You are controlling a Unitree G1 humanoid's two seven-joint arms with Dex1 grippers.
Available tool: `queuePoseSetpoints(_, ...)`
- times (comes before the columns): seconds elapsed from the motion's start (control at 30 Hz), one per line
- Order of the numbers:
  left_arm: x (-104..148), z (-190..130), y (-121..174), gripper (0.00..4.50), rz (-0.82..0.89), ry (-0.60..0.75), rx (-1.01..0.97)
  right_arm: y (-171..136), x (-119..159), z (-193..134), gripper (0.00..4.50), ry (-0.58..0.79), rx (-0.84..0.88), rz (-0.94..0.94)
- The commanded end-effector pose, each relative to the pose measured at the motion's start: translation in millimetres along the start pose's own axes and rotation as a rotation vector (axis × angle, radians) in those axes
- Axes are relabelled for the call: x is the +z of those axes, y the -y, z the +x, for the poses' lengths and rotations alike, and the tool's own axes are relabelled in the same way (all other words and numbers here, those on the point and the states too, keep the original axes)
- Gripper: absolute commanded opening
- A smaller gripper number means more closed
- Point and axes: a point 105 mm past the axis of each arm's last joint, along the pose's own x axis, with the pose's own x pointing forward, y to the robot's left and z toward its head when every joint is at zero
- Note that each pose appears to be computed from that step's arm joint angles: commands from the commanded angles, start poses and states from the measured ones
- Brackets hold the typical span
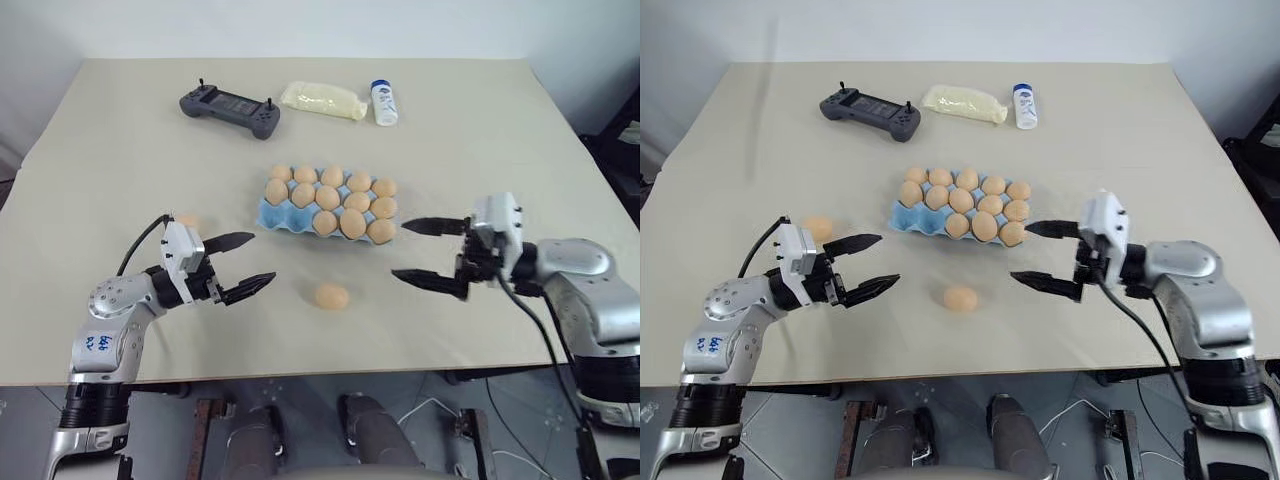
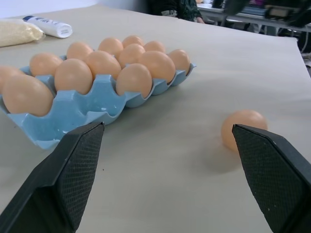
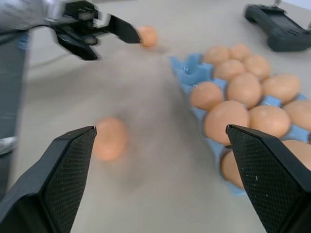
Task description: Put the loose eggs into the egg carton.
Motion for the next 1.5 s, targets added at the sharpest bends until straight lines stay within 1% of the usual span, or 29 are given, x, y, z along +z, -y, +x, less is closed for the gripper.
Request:
queuePoseSetpoints(0.03, 16.5, -1.2, 5.1, 4.50, 0.038, 0.052, 0.029, -5.8, 3.6, -12.0, 4.47, -0.010, 0.067, -0.039)
queuePoseSetpoints(0.13, 19.1, -1.3, 8.0, 4.50, 0.046, 0.046, 0.058, -5.5, 1.9, -14.7, 4.47, -0.015, 0.085, -0.039)
queuePoseSetpoints(0.23, 22.5, 1.4, 11.0, 4.50, 0.046, 0.038, 0.094, 1.8, 0.7, -14.6, 4.47, -0.015, 0.056, -0.040)
queuePoseSetpoints(0.37, 28.6, 13.2, 22.3, 4.50, 0.079, 0.031, 0.142, 4.7, 2.0, -10.7, 4.47, 0.006, 0.036, -0.033)
queuePoseSetpoints(0.53, 27.1, 43.6, 53.1, 4.50, 0.014, 0.012, 0.085, 5.1, 1.0, -3.7, 4.47, 0.007, 0.047, -0.022)
queuePoseSetpoints(0.77, 7.2, 60.3, 74.8, 4.50, -0.090, -0.108, -0.017, 8.8, 3.3, 3.6, 4.47, 0.010, 0.057, -0.024)
queuePoseSetpoints(0.87, 5.3, 69.4, 81.7, 4.50, -0.076, -0.132, -0.076, 8.3, 2.4, 5.0, 4.47, 0.006, 0.064, -0.023)
queuePoseSetpoints(1.13, 0.9, 87.4, 84.4, 4.50, -0.061, -0.147, -0.117, 3.8, 3.6, -0.3, 4.47, 0.027, 0.072, -0.011)
queuePoseSetpoints(1.27, -4.3, 93.0, 84.2, 4.50, -0.070, -0.163, -0.131, -1.6, -3.8, -7.1, 4.47, 0.009, 0.100, -0.001)
queuePoseSetpoints(1.37, -8.0, 96.7, 83.5, 4.50, -0.078, -0.169, -0.132, 0.2, -10.6, -10.0, 4.47, -0.011, 0.096, 0.004)
queuePoseSetpoints(1.5, -16.3, 99.0, 85.3, 4.50, -0.090, -0.199, -0.151, 4.2, -10.6, -9.6, 4.47, -0.006, 0.074, -0.001)
